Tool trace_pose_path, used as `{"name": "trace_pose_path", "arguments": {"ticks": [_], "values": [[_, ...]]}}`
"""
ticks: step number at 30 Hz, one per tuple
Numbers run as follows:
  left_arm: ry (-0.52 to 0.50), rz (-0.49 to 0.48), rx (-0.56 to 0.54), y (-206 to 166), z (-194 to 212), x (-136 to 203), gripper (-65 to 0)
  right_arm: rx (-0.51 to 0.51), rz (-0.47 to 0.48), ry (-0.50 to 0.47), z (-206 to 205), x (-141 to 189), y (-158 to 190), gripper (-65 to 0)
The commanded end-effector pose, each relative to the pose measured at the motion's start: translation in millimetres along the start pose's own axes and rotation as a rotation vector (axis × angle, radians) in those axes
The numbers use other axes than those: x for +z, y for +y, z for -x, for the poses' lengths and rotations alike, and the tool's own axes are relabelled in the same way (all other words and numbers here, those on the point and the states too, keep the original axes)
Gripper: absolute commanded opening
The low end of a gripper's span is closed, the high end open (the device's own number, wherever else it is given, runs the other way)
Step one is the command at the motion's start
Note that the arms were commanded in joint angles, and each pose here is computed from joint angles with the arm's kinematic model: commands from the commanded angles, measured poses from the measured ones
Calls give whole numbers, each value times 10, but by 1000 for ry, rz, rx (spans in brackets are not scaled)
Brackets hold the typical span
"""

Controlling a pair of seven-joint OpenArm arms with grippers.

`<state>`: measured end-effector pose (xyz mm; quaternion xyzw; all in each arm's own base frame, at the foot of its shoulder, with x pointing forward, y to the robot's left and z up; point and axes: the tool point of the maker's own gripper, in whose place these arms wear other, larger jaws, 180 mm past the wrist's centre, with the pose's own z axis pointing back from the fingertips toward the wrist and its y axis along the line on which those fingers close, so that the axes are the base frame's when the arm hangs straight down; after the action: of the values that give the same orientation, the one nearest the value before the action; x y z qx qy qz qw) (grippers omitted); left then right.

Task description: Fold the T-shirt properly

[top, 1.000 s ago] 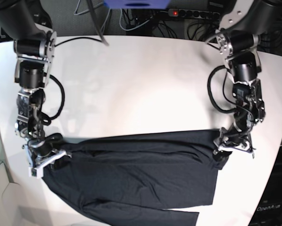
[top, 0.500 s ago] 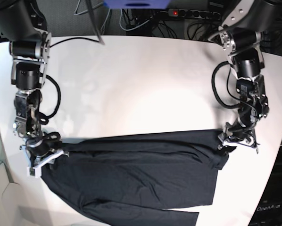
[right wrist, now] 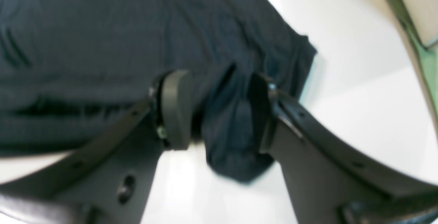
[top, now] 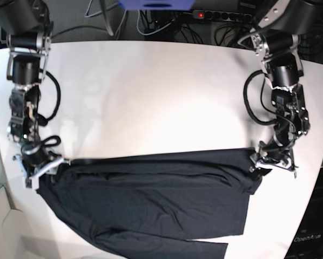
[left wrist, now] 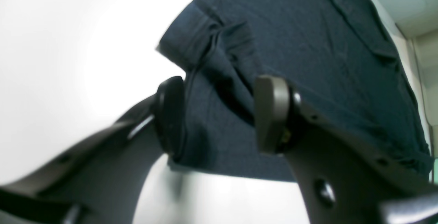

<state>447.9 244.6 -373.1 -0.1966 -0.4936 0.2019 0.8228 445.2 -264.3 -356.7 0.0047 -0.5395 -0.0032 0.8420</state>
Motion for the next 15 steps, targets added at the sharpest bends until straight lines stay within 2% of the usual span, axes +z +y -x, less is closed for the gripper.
{"name": "trace_pose_path", "arguments": {"ticks": [1,5,12,15], "values": [[-70,29,-19,-95,-292,4,-332,11,6,-59,-196,25,-37,-359],[-72,27,-24,-90,-296,4,-332,13,8,-17,49,94,-46,-359],[-74,19,-28,-36,-342,30,-332,8,5,3,155,106,-23,-356],[-75,17,-29,-26,-354,35,-333,-8,15,47,313,73,-81,-356]]}}
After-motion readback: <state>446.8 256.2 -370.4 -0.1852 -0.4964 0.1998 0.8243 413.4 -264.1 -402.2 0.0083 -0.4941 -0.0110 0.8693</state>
